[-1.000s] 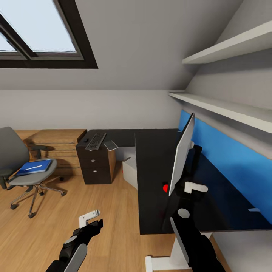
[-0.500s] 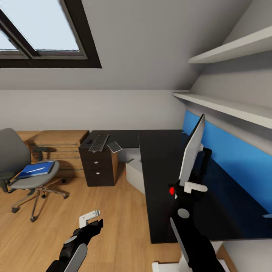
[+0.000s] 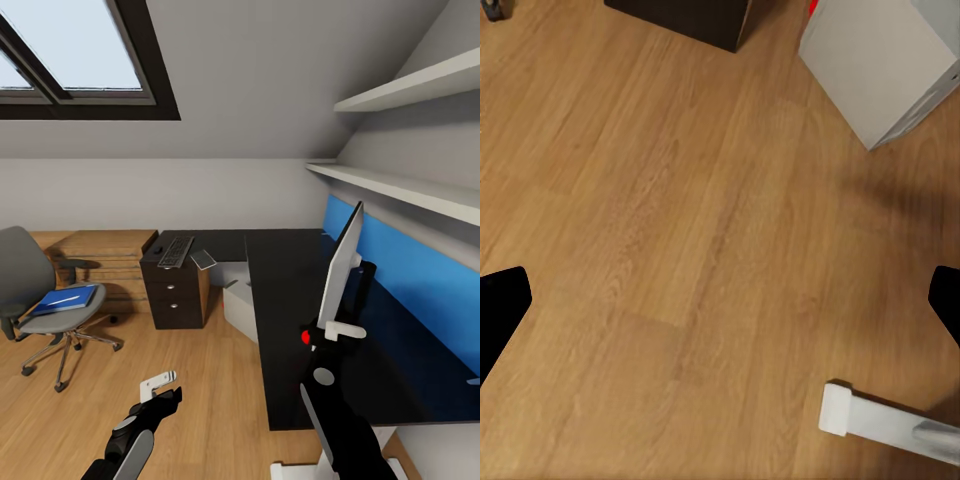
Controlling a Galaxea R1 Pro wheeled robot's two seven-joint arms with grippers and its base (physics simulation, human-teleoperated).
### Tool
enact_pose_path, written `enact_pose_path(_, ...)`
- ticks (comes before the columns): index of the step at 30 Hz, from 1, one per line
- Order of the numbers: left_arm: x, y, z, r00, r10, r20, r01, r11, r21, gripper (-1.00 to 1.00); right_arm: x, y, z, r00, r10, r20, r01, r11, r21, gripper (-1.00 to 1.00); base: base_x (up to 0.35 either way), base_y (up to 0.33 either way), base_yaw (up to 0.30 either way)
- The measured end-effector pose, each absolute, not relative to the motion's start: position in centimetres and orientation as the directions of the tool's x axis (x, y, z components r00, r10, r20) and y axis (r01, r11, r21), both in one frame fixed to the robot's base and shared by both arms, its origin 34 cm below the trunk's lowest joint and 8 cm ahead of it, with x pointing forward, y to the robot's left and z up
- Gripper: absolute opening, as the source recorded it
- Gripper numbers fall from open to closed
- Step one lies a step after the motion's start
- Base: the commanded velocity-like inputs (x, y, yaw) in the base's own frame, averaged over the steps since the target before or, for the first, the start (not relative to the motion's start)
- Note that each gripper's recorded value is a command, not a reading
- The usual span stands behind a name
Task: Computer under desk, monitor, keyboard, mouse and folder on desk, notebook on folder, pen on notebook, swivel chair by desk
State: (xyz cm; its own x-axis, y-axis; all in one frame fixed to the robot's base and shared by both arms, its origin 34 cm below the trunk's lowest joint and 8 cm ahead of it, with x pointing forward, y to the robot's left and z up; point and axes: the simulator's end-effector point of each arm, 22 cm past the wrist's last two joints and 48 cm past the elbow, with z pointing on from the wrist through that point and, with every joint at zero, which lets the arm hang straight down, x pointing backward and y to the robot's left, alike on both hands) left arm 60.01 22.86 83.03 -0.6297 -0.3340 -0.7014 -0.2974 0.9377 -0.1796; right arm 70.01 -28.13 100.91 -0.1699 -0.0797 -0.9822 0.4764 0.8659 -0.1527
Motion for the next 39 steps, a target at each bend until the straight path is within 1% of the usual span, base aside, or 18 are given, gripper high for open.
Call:
enact_pose_path(4,60.00,22.86,83.03,-0.630,-0.334,-0.701,-0.297,0.938,-0.180,1.00,70.01,-28.13,100.90,-0.170,-0.080,-0.982,0.476,0.866,-0.153,1.00,0.000,0.083,0.000)
enact_pose_path(14,60.01,22.85,83.03,-0.630,-0.335,-0.701,-0.298,0.937,-0.181,1.00,70.00,-28.13,100.90,-0.170,-0.080,-0.982,0.476,0.866,-0.153,1.00,0.000,0.203,0.000)
enact_pose_path(19,60.00,22.84,83.05,-0.629,-0.334,-0.702,-0.298,0.938,-0.180,1.00,70.02,-28.13,100.95,-0.169,-0.080,-0.982,0.477,0.866,-0.152,1.00,0.044,0.038,0.000)
enact_pose_path(29,59.98,22.80,83.04,-0.630,-0.332,-0.702,-0.296,0.938,-0.178,1.00,70.00,-28.13,100.94,-0.170,-0.080,-0.982,0.476,0.866,-0.152,1.00,0.185,0.006,0.000)
enact_pose_path(39,59.99,22.78,83.03,-0.630,-0.333,-0.702,-0.296,0.938,-0.179,1.00,70.00,-28.21,100.96,-0.169,-0.080,-0.982,0.478,0.865,-0.153,1.00,0.021,0.000,0.000)
